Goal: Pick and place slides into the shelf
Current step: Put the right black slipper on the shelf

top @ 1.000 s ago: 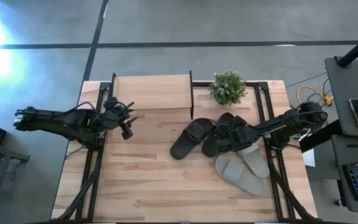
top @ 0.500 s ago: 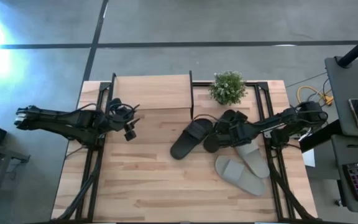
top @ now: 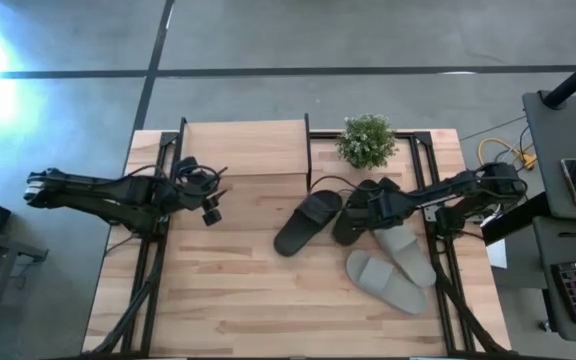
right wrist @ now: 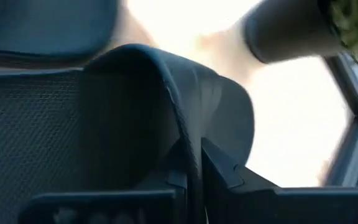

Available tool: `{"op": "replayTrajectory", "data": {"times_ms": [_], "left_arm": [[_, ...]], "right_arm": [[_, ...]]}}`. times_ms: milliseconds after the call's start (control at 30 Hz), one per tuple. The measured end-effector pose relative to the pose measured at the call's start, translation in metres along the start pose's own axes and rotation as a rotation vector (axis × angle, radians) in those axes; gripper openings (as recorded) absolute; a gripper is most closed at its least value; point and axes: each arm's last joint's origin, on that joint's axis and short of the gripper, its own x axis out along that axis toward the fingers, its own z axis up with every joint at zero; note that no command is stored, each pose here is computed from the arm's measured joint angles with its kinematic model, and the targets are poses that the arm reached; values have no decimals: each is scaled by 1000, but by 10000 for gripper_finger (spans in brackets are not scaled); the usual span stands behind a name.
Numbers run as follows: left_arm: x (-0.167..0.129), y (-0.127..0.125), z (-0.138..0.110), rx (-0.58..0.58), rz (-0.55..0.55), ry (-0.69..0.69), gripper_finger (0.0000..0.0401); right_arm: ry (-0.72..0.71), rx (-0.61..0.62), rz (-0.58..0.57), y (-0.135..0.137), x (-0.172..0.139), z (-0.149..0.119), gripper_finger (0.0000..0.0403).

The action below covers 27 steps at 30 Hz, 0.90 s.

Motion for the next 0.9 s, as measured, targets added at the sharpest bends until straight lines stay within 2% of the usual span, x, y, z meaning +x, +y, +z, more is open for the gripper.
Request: {"op": "replayTrajectory", "data": {"times_ms": [167,333,400,500,600,667,800,900], "left_arm": [[-6,4,7,-22,16,-32,159],[-9,7,10,-31,41,-49,159],[-9,7,11,-30,44,-50,159],[-8,6,8,-23,49,-36,159],[-8,7,2,-44,55,23,159],[-10,9,-2,-85,64,66,159],[-14,14,-14,-97,90,164,159],[-16,16,-19,-78,96,193,159]], "right_arm": [[-73,-66,84,8,-44,20,13],[-236,-110,209,9,-109,46,12],[-324,-133,224,7,-132,57,13],[-443,-219,183,0,-156,76,13],[-509,-241,155,-8,-165,100,13],[-533,-203,160,-16,-167,118,13],[-596,-138,175,-29,-159,155,13],[-638,-153,209,-31,-146,184,13]]}}
